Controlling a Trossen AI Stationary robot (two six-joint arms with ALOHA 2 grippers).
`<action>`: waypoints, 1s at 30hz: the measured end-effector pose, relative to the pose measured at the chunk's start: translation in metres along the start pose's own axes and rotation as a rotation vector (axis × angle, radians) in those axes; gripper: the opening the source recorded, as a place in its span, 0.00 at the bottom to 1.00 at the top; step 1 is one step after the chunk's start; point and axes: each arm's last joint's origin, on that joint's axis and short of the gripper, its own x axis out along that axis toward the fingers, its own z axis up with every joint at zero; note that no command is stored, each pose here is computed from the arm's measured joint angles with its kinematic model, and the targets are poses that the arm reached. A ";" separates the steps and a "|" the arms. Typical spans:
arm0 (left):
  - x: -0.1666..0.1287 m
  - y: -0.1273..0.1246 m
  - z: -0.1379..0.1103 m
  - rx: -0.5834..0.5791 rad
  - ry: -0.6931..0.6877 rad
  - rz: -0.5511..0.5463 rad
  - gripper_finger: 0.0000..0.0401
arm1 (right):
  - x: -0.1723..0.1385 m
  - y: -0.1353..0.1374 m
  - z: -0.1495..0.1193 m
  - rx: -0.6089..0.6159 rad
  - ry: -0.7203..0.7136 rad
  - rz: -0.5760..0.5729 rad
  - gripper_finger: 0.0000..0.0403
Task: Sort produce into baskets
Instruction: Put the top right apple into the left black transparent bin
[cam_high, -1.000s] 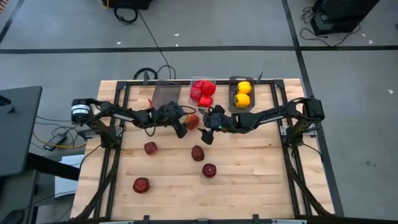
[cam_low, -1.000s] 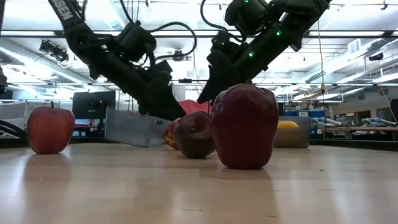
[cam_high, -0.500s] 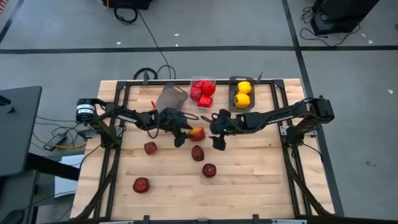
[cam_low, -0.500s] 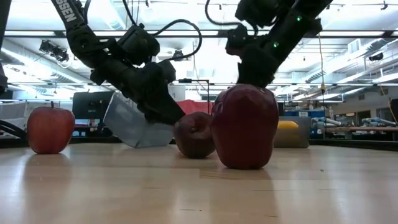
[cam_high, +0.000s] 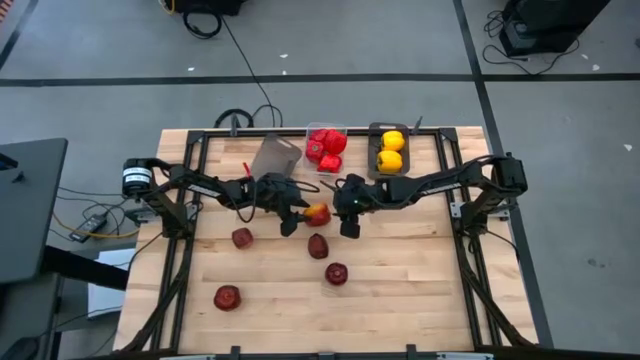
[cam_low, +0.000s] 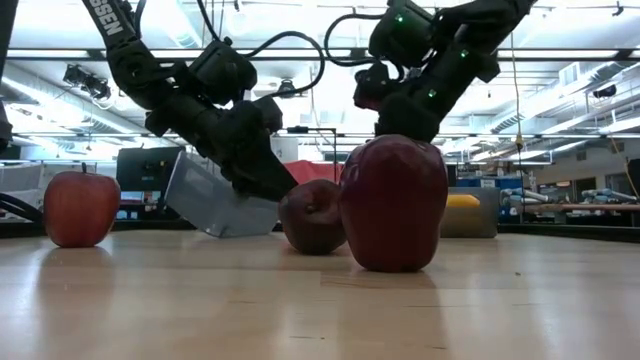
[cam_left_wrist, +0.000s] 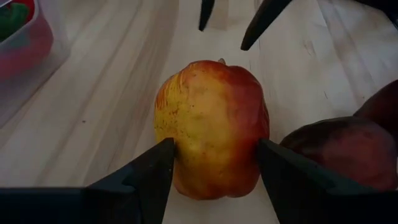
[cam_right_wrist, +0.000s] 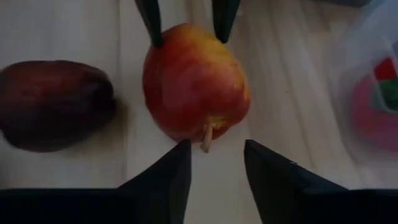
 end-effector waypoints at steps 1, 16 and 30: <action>0.000 0.000 0.000 0.005 0.000 -0.001 0.58 | 0.001 -0.001 0.000 0.000 0.003 0.017 0.38; 0.000 0.000 0.000 0.017 -0.003 -0.001 0.58 | 0.025 -0.007 -0.006 0.015 0.018 0.029 0.30; -0.001 0.001 0.005 -0.001 -0.057 0.047 0.58 | 0.026 -0.006 -0.007 -0.038 0.021 0.049 0.03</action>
